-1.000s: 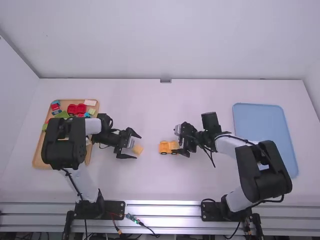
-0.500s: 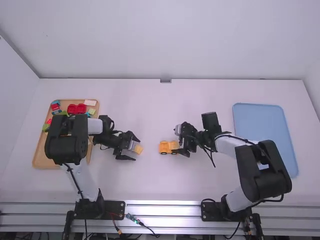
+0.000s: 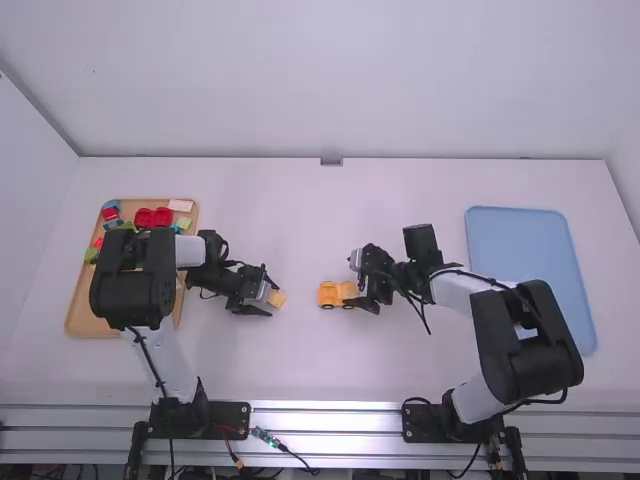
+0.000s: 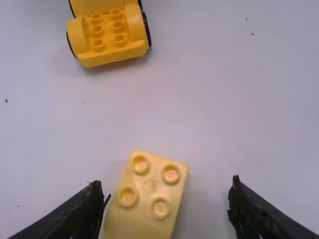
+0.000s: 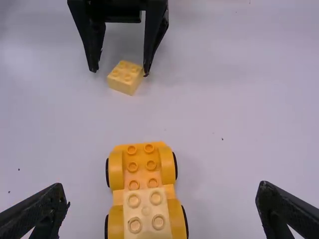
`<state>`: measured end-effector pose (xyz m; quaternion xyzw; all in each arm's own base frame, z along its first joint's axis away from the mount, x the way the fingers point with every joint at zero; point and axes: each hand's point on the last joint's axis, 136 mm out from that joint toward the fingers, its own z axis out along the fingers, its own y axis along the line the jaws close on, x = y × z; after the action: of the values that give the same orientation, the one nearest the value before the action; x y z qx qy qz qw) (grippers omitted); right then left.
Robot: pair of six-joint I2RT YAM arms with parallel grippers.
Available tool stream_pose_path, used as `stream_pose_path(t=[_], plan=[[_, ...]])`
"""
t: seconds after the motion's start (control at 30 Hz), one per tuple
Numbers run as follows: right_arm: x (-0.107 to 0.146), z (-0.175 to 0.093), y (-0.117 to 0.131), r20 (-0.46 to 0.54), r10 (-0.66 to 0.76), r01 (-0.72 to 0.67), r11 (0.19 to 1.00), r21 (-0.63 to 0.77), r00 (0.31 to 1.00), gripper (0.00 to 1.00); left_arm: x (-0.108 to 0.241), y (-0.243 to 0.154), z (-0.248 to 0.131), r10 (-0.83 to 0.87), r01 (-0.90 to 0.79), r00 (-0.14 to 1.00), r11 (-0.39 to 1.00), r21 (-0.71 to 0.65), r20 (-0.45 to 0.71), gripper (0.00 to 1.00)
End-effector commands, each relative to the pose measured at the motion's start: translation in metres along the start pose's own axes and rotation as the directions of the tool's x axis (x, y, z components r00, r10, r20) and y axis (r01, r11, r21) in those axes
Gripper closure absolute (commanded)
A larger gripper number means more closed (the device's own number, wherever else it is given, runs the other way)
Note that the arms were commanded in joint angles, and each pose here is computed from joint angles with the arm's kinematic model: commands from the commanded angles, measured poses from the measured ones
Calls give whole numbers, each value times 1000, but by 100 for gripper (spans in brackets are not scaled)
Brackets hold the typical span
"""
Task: Assemble lego blocks to make yellow taxi
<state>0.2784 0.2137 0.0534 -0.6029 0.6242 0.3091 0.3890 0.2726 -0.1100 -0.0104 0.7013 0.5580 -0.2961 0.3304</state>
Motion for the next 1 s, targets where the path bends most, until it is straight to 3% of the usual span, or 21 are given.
stream_pose_path(t=[0.0,0.3,0.7,0.83,0.97], plan=[[1,1,6,9,15,-15,1000,-18,1000,1,-3,-3,4,11,-12,1000,1000,8,21,36],[1,1,6,9,15,-15,1000,-20,1000,1,4,4,13,-50,50,999,998,-37,6,32],[1,1,6,9,16,-16,1000,-19,1000,1,2,2,19,-37,37,999,999,-11,-11,45],[2,1,6,8,16,-16,1000,-19,1000,1,2,1,17,-51,51,998,999,3,-21,34],[1,1,6,8,16,-16,1000,-19,1000,1,0,7,9,-74,75,997,997,9,-26,34]])
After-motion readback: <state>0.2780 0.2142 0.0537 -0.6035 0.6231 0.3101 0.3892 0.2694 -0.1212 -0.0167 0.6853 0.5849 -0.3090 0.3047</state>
